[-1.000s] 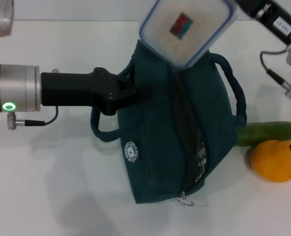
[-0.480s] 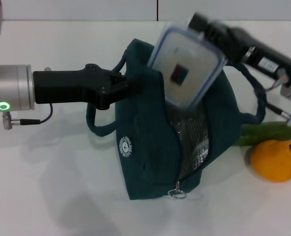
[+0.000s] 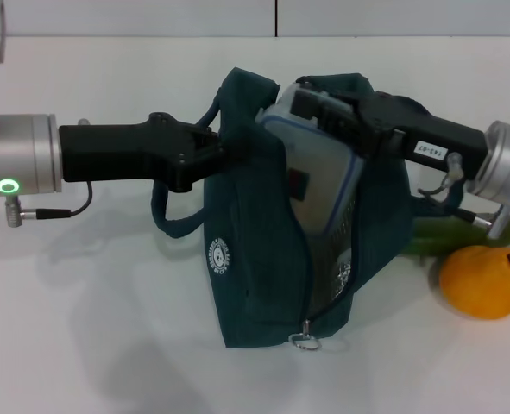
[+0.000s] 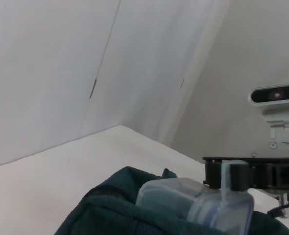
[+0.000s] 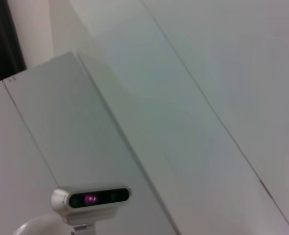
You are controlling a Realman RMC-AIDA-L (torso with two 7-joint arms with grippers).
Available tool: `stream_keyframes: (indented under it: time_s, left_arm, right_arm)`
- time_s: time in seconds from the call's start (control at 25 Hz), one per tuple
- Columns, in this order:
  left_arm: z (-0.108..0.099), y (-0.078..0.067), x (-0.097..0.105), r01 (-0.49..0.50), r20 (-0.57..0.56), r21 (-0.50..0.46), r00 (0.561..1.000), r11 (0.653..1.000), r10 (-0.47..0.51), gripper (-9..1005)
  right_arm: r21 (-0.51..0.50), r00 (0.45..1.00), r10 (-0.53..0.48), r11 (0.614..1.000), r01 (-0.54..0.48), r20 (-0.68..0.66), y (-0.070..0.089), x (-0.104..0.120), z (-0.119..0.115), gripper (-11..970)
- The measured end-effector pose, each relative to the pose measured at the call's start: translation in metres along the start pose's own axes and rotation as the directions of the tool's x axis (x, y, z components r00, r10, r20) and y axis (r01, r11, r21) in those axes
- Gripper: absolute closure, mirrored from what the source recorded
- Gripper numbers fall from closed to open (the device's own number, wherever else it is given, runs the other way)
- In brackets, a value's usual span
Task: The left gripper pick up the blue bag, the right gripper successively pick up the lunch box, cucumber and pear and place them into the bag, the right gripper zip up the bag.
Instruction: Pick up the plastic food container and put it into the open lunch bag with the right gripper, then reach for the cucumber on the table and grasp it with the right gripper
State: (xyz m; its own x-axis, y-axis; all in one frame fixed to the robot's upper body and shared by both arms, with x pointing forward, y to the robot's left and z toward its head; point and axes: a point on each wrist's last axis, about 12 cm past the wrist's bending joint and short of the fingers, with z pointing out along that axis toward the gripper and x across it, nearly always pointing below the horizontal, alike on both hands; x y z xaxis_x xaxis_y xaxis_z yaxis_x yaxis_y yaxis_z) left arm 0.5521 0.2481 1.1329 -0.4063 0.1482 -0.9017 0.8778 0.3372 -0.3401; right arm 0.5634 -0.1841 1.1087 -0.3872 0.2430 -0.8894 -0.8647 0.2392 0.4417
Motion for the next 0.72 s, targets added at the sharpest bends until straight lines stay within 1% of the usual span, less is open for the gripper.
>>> stream_keyframes:
  time_s: [0.12,0.2,0.36,0.4,0.44,0.52,0.64,0.72]
  left_arm:
    - [0.0,0.0,0.0,0.0,-0.001,-0.002,1.0,1.0,0.0,923]
    - [0.0,0.0,0.0,0.001,-0.001,-0.003,1.0,1.0,-0.001,922]
    - [-0.002,0.0,0.002,0.005,-0.002,-0.008,1.0,1.0,-0.005,922]
    - [-0.002,0.0,0.003,0.006,-0.003,-0.008,1.0,1.0,-0.006,922]
    - [-0.002,0.0,0.003,0.006,-0.003,-0.008,1.0,1.0,-0.006,922]
    - [-0.003,0.0,0.003,0.006,-0.004,-0.01,1.0,1.0,-0.006,921]
    - [-0.003,0.001,0.004,0.006,-0.008,-0.019,1.0,1.0,-0.007,921]
    - [-0.002,0.002,0.004,0.005,-0.013,-0.019,1.0,1.0,-0.005,921]
  right_arm:
    - [-0.02,1.0,-0.016,1.0,0.016,0.001,0.003,0.0,0.003,784]
    - [-0.035,0.999,-0.039,0.999,0.039,0.002,0.005,-0.005,0.002,782]
    - [-0.053,0.995,-0.1,0.993,0.101,0.024,0.009,-0.019,-0.01,607]
    - [-0.055,0.991,-0.129,0.99,0.13,0.033,0.011,-0.026,-0.017,563]
    - [-0.05,0.987,-0.155,0.986,0.156,0.036,0.012,-0.031,-0.026,541]
    - [-0.016,0.971,-0.233,0.972,0.234,0.048,0.015,-0.047,-0.055,498]
    - [0.101,0.947,-0.321,0.943,0.318,0.008,0.017,-0.064,-0.094,432]
    - [0.185,0.941,-0.332,0.923,0.338,-0.062,0.017,-0.07,-0.111,388]
